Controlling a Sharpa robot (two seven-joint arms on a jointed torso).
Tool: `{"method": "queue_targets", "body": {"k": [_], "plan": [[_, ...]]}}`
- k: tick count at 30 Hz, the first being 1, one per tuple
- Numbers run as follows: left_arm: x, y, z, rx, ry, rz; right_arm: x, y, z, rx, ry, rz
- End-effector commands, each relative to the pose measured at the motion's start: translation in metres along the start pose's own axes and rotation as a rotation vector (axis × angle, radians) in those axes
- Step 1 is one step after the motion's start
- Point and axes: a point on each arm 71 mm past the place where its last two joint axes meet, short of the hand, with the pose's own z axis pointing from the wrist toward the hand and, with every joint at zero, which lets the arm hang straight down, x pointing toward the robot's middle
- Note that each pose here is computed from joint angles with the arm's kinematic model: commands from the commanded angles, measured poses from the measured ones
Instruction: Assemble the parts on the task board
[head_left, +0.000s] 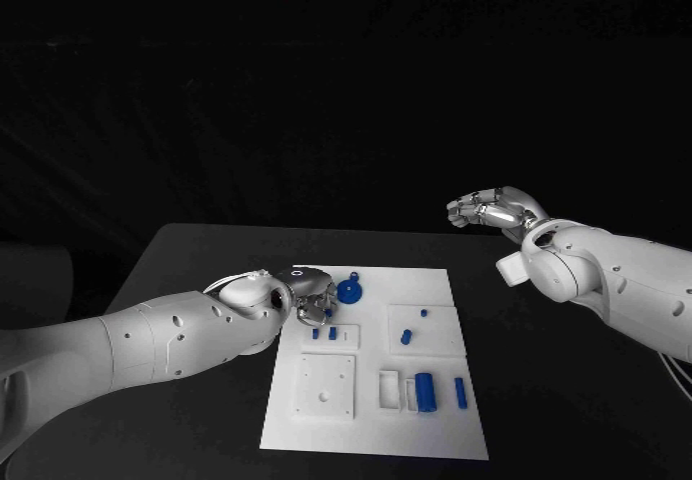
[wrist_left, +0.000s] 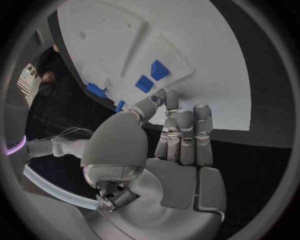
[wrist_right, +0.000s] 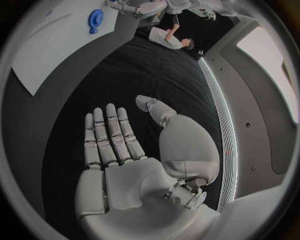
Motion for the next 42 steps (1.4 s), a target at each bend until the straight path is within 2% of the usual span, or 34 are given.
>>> {"method": "queue_targets", "body": {"k": [1,25,36,42], "plan": [[-0.0007,-0.0019,-0.0004,0.013,-0.017,-0.002,0.0016,0.0006,0.0001,-0.008,0.017,-0.002],[-0.0022,0.0013,-0.0029,0.000,-0.044,-0.012,0.0023,-0.0010,-0.0004,-0.007,0.017,-0.001],[-0.0014,0.0021,-0.0059,0.008,-0.034,-0.018,0.0031,-0.0022,-0.0004,-0.005,0.019,0.000],[-0.0040,0.0034,-0.0083,0.011,-0.060,-0.035,0.0045,-0.0032,-0.0008,-0.004,0.023,-0.004]]}}
